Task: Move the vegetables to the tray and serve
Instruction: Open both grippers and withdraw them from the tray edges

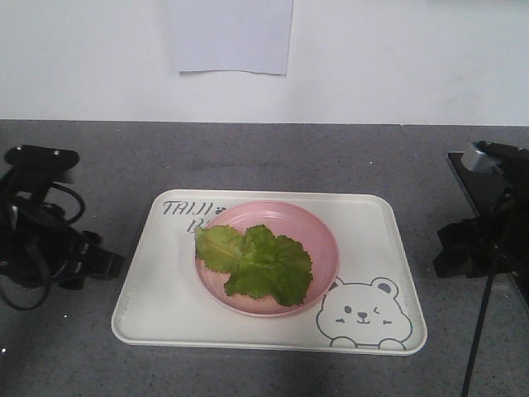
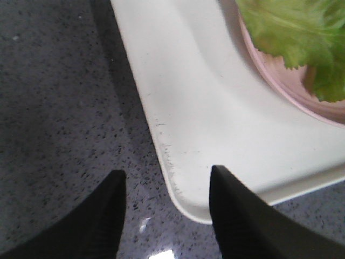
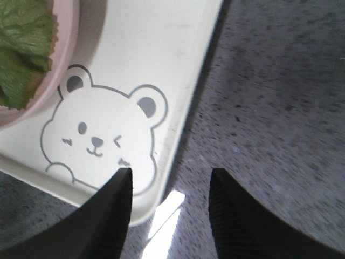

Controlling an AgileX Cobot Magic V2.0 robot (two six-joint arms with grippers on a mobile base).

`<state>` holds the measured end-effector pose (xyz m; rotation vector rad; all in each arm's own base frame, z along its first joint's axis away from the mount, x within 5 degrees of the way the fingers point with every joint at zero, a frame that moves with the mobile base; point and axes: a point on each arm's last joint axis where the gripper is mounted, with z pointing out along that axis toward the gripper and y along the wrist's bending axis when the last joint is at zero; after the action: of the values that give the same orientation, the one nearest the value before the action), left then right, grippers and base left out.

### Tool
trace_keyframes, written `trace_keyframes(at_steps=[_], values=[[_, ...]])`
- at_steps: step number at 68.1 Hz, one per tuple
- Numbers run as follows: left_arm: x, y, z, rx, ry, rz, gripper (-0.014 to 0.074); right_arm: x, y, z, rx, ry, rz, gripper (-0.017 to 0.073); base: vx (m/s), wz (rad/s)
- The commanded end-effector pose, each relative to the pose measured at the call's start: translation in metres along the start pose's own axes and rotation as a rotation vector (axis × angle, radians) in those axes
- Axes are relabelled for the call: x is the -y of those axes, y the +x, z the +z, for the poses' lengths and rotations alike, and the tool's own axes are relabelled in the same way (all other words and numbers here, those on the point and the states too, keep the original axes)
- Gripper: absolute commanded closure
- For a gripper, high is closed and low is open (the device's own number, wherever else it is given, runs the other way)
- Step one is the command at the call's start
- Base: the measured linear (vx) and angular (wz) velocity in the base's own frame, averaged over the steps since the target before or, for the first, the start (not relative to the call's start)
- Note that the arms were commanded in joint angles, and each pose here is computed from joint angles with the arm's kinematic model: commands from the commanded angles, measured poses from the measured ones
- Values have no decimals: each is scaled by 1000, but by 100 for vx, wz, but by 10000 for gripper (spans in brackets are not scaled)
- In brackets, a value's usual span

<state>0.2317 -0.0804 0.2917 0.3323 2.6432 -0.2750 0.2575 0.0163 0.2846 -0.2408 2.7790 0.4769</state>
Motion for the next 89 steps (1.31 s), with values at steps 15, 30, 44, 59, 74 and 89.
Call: trace_keyframes(at_steps=[15,30,44,59,74,89], values=[[6,10,-71,251,-5,53,237,-58,24,-57,167,230,-219,237,0,0],[6,37,-75,283,7,46,237,-65,65,-88,352,246,-248,237,0,0],[15,63,-71,308,140,47,237,-61,105,-90,426,249,-267,237,0,0],[16,78,-80,393,149,81,237,-59,132,-91,473,248,-274,237,0,0],[9,81,-84,409,68,78,291,-59,138,-94,499,248,-277,261,0,0],[3,80,-84,415,17,41,443,-59,138,-93,496,248,-277,375,0,0]])
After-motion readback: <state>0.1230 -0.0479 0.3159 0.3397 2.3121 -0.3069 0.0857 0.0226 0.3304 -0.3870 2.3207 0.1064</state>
